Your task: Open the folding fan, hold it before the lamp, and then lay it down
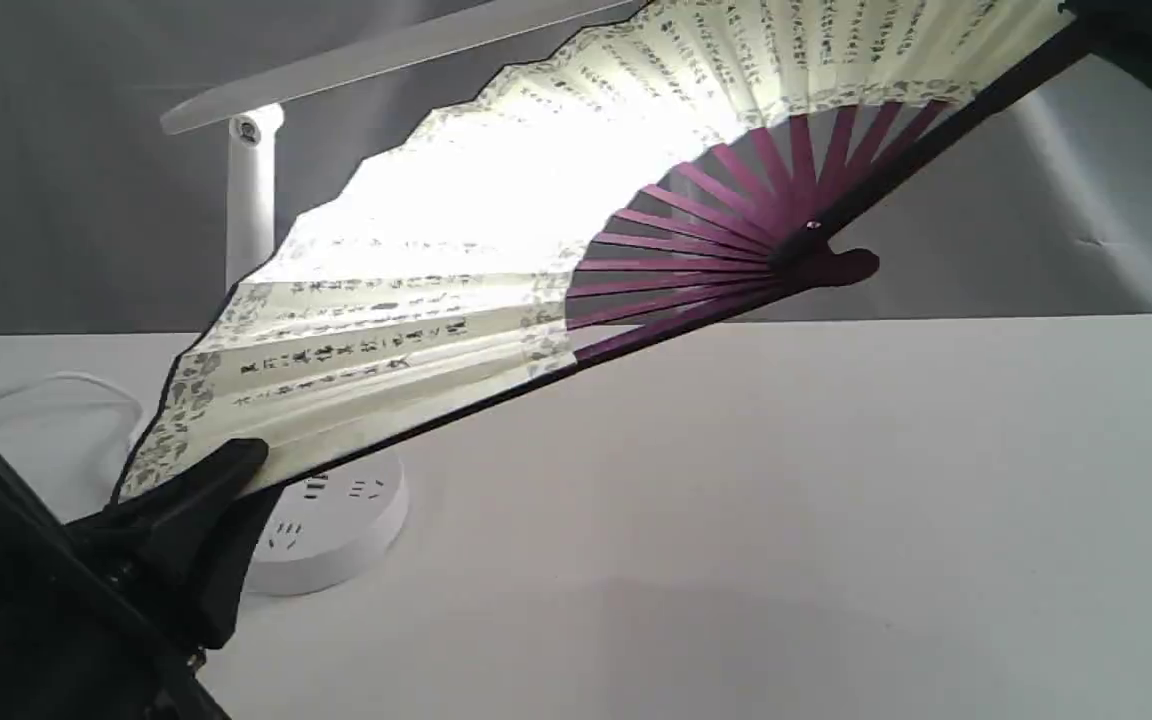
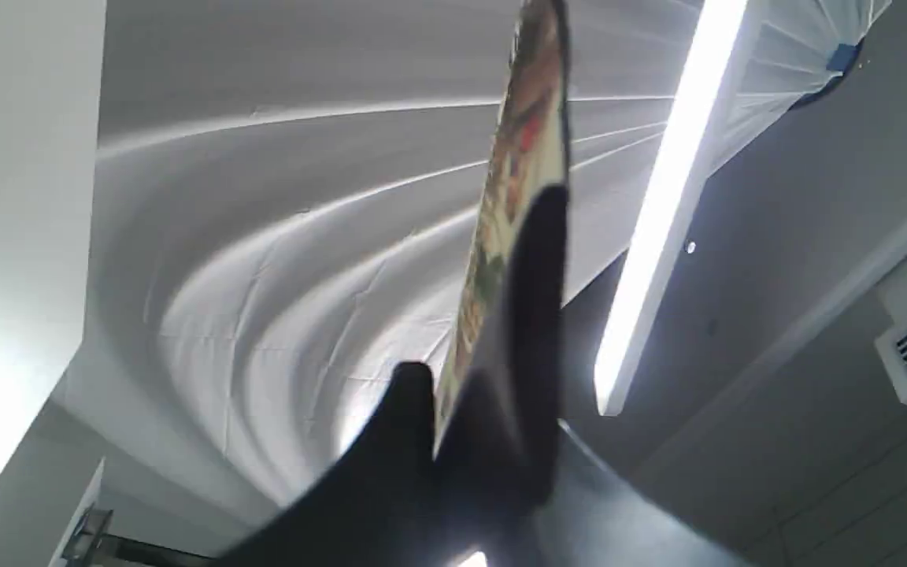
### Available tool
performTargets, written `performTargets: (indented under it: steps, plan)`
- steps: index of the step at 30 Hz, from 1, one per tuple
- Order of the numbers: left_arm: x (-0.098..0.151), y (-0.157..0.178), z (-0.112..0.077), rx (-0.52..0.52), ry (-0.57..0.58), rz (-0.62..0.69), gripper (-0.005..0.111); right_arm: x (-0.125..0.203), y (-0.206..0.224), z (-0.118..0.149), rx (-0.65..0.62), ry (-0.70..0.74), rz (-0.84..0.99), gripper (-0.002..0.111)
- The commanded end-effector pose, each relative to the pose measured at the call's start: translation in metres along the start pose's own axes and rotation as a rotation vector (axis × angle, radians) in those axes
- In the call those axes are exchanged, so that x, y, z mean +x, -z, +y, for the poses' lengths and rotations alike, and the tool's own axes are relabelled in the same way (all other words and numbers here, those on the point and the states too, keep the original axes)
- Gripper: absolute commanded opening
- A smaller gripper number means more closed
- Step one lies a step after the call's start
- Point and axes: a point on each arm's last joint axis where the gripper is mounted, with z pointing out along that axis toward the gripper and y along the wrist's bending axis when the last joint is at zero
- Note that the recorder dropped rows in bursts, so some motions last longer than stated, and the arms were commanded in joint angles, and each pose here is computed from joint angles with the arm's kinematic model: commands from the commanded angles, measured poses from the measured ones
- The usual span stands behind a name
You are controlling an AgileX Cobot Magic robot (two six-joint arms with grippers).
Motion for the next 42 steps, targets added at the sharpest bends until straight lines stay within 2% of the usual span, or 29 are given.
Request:
performTargets:
  steps: [1,8,42]
  plan:
    - [-0.0116,0.0042,-0.0167,0.132,0.139,-0.116,0.0,-0.0071,0.0036,0.0015,0.02,0.05,-0.063,0.0]
    - [-0.0099,0.0077,-0.0256,0.165,0.113,-0.106,0.0,-0.0071,0.0036,0.0015,0.02,0.05,-0.063,0.0]
    - [-0.0086,0.0075,-0.0255,0.163,0.116,-0.091,0.0,-0.0075,0.0042,0.0014,0.021,0.05,-0.064,0.0]
